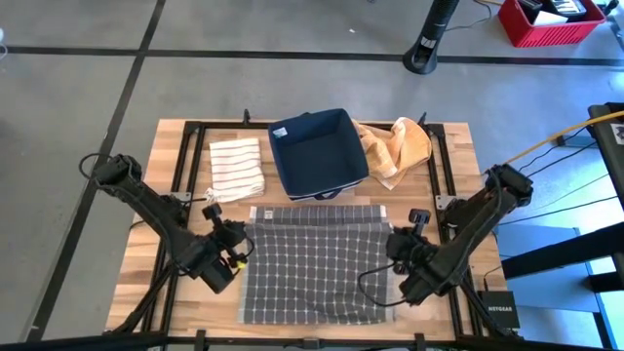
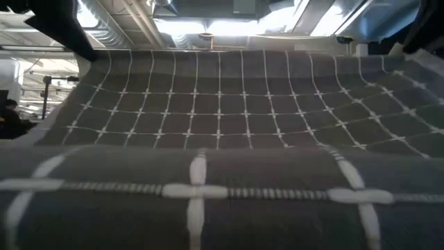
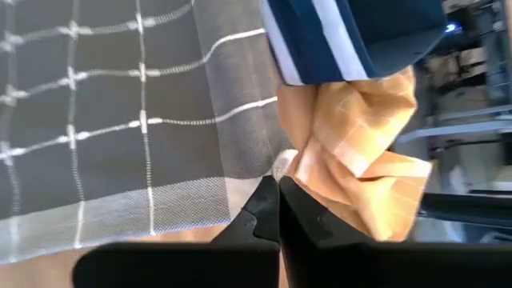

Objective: Fold towel
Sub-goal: Fold the black towel

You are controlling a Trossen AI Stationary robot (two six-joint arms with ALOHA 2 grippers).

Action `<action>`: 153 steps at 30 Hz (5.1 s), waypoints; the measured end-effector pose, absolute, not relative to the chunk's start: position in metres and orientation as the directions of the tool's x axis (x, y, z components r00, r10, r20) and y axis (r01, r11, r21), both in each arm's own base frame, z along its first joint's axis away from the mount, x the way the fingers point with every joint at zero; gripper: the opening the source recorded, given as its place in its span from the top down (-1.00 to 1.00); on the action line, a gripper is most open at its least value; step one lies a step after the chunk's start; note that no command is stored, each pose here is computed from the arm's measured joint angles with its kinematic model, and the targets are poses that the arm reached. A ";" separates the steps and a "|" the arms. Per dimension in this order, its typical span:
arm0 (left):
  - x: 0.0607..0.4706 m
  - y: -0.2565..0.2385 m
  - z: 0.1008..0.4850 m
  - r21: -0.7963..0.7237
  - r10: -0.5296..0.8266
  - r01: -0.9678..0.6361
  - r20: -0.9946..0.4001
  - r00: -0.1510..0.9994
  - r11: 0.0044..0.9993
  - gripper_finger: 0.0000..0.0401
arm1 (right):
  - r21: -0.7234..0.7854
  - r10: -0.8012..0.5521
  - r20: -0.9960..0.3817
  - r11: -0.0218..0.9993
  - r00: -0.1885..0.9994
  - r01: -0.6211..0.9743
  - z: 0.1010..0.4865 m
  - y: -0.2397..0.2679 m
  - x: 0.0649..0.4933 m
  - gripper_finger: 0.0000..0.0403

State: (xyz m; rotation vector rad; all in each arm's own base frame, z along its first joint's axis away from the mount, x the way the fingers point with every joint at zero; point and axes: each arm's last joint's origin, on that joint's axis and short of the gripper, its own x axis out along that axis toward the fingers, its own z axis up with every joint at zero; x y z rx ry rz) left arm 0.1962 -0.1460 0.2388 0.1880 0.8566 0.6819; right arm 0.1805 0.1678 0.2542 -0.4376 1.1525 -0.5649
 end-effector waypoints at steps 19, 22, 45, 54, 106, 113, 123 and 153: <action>0.193 -0.114 0.167 0.389 0.656 -0.562 -0.627 0.419 0.730 0.96 | -0.635 -0.674 -0.685 0.738 0.276 0.226 0.176 0.132 0.182 1.00; 0.192 -0.109 0.163 0.403 0.669 -0.568 -0.626 0.401 0.718 0.96 | -0.648 -0.689 -0.665 0.724 0.287 0.237 0.176 0.129 0.185 0.99; 0.202 -0.142 0.167 0.060 0.265 -0.411 -0.846 0.463 0.910 0.29 | -0.261 -0.344 -0.854 0.932 0.390 0.249 0.179 0.161 0.210 0.27; 0.180 -0.153 0.133 -0.053 0.111 -0.353 -0.897 0.428 0.934 0.29 | 0.025 -0.075 -0.844 0.983 0.531 0.180 0.141 0.172 0.209 0.29; 0.211 -0.090 0.203 0.184 0.323 -0.360 -0.868 0.378 0.915 0.29 | -0.393 -0.357 -0.863 0.919 0.357 -0.031 0.183 0.117 0.219 0.29; 0.206 -0.035 0.169 0.127 0.203 -0.365 -0.963 0.177 0.922 0.29 | -0.328 -0.330 -0.877 0.942 0.350 0.067 0.161 0.081 0.210 0.29; 0.208 -0.004 0.153 -0.080 0.005 -0.331 -0.968 0.250 0.940 0.29 | -0.232 -0.252 -0.869 0.968 0.427 0.098 0.137 0.070 0.200 0.29; 0.199 -0.004 0.140 -0.190 -0.106 -0.247 -0.943 0.316 0.950 0.96 | -0.190 -0.229 -0.926 0.970 0.299 0.154 0.157 0.044 0.192 0.53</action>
